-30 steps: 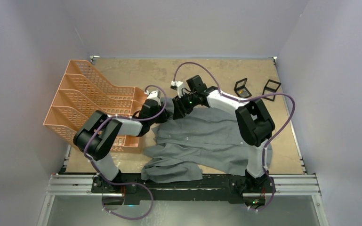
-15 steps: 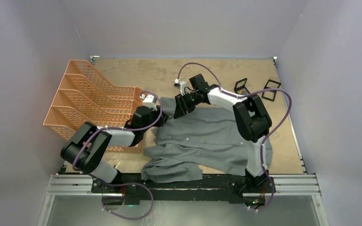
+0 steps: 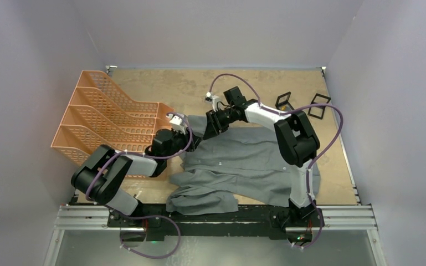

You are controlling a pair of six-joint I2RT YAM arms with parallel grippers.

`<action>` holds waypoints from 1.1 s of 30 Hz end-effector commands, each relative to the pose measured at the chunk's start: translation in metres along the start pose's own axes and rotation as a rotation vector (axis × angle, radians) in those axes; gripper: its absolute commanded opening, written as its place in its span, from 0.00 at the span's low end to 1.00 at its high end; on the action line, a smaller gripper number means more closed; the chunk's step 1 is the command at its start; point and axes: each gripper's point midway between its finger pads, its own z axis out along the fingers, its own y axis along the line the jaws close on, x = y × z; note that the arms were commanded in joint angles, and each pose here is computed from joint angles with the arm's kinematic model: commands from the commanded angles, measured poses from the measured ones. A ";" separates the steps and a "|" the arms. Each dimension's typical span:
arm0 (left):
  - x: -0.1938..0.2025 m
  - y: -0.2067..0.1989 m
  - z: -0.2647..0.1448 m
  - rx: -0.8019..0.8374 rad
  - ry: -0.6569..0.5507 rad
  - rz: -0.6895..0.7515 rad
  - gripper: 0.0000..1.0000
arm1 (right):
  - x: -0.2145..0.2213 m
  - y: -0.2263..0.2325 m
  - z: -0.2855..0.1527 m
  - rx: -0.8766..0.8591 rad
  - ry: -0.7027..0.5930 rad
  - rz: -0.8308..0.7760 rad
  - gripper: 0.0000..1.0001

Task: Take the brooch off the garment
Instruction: Remove the brooch from the clothes.

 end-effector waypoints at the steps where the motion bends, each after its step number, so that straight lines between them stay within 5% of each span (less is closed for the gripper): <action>1: -0.010 -0.006 -0.003 0.053 -0.052 0.150 0.39 | -0.008 0.008 -0.007 -0.062 -0.028 0.000 0.43; 23: -0.006 -0.019 0.021 0.187 -0.078 0.253 0.43 | -0.001 0.000 -0.005 -0.131 -0.060 -0.017 0.63; 33: -0.001 -0.018 0.027 0.192 -0.052 0.248 0.43 | -0.010 -0.017 -0.028 0.091 -0.168 -0.169 0.69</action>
